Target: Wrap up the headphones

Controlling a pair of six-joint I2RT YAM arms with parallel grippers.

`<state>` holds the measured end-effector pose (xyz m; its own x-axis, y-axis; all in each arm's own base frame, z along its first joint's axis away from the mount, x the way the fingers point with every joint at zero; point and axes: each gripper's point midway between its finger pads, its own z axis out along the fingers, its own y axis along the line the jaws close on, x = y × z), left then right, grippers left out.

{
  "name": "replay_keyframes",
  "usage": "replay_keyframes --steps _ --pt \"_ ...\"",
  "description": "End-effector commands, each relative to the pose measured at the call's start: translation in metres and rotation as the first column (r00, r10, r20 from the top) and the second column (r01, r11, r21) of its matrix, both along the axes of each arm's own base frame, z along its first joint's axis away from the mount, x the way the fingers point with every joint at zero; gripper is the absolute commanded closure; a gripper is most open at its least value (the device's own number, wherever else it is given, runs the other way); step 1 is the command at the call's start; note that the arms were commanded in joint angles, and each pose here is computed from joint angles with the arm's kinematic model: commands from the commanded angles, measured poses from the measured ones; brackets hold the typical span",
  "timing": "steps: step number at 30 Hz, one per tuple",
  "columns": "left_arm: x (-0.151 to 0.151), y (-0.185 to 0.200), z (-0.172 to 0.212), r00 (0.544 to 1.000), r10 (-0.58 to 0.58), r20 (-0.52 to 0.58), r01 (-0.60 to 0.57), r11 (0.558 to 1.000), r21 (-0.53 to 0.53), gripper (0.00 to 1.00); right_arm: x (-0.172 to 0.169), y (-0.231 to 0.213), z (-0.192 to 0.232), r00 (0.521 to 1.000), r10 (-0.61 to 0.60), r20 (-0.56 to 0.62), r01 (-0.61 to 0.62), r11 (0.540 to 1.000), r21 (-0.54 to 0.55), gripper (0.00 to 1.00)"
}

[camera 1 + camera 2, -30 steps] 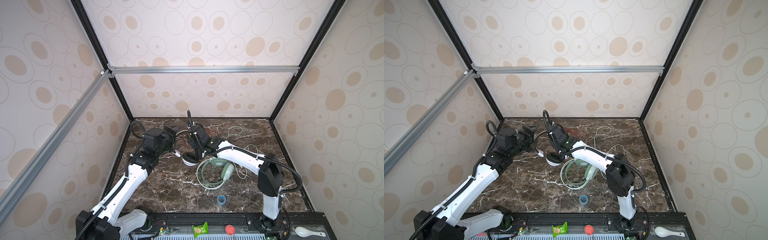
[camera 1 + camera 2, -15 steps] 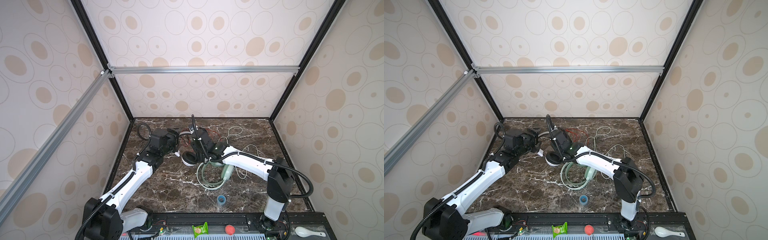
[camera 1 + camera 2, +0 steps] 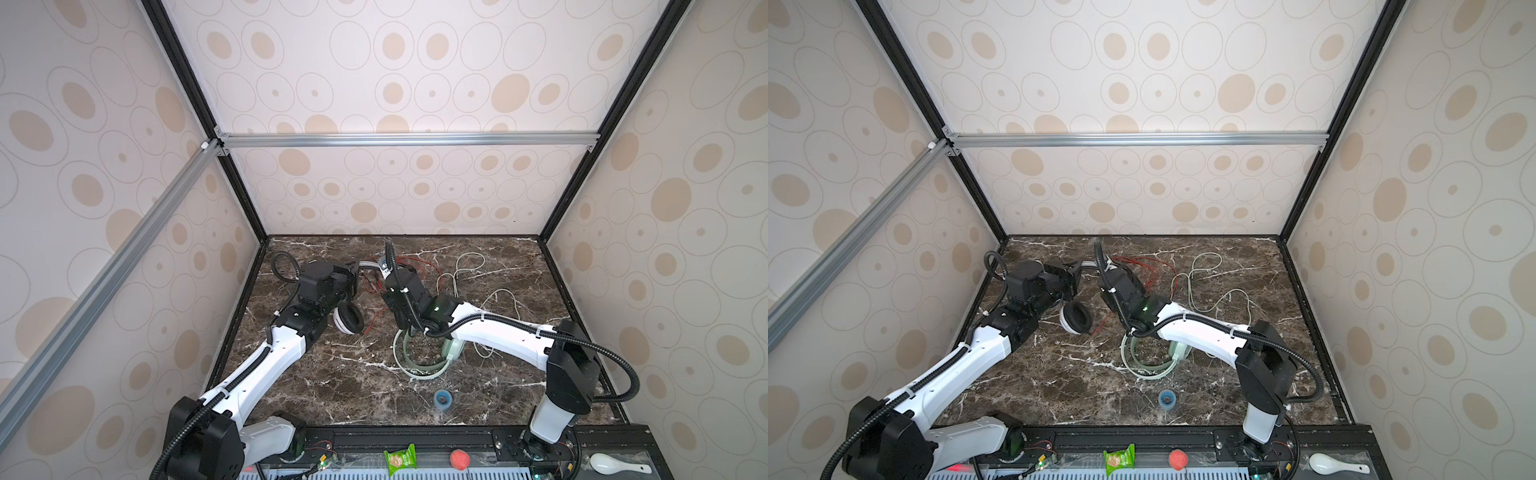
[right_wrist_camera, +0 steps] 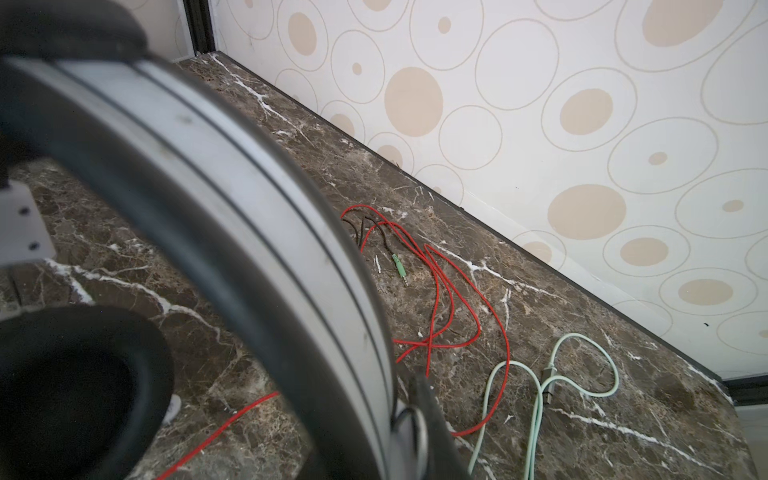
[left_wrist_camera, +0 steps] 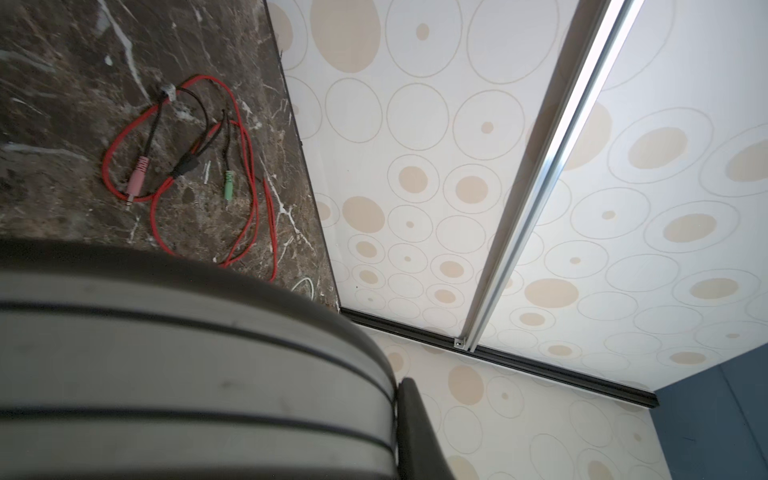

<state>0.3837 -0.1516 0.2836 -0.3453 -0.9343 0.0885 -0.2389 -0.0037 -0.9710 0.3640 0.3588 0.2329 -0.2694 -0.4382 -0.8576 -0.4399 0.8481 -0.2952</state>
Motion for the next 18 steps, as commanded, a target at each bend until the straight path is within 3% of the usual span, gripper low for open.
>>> replay_keyframes --steps 1,6,9,12,15,18 --pt "0.009 0.007 0.016 0.995 0.036 0.089 -0.037 0.999 0.013 0.94 -0.026 0.012 0.037 0.990 0.113 0.081 -0.114 0.993 0.008 0.69" --pt "0.014 0.006 0.030 0.982 0.001 0.190 -0.003 1.000 0.006 0.97 -0.049 0.008 0.036 0.975 0.211 0.071 -0.210 0.978 -0.020 0.43" --pt "0.019 0.001 0.045 0.967 -0.069 0.244 0.039 0.992 0.124 1.00 -0.070 0.002 0.049 0.952 0.302 0.045 -0.304 0.952 0.027 0.34" --pt "0.024 0.000 0.058 0.937 -0.168 0.307 0.079 0.956 0.283 1.00 -0.084 -0.010 0.069 0.914 0.403 -0.043 -0.389 0.902 0.187 0.34" --pt "0.022 -0.010 0.074 0.863 -0.316 0.395 0.147 0.903 0.403 1.00 -0.084 -0.025 0.084 0.852 0.505 -0.138 -0.414 0.810 0.415 0.36" --pt "0.012 -0.034 0.082 0.751 -0.517 0.412 0.254 0.801 0.541 1.00 -0.088 -0.027 0.093 0.789 0.595 -0.152 -0.477 0.750 0.459 0.36"
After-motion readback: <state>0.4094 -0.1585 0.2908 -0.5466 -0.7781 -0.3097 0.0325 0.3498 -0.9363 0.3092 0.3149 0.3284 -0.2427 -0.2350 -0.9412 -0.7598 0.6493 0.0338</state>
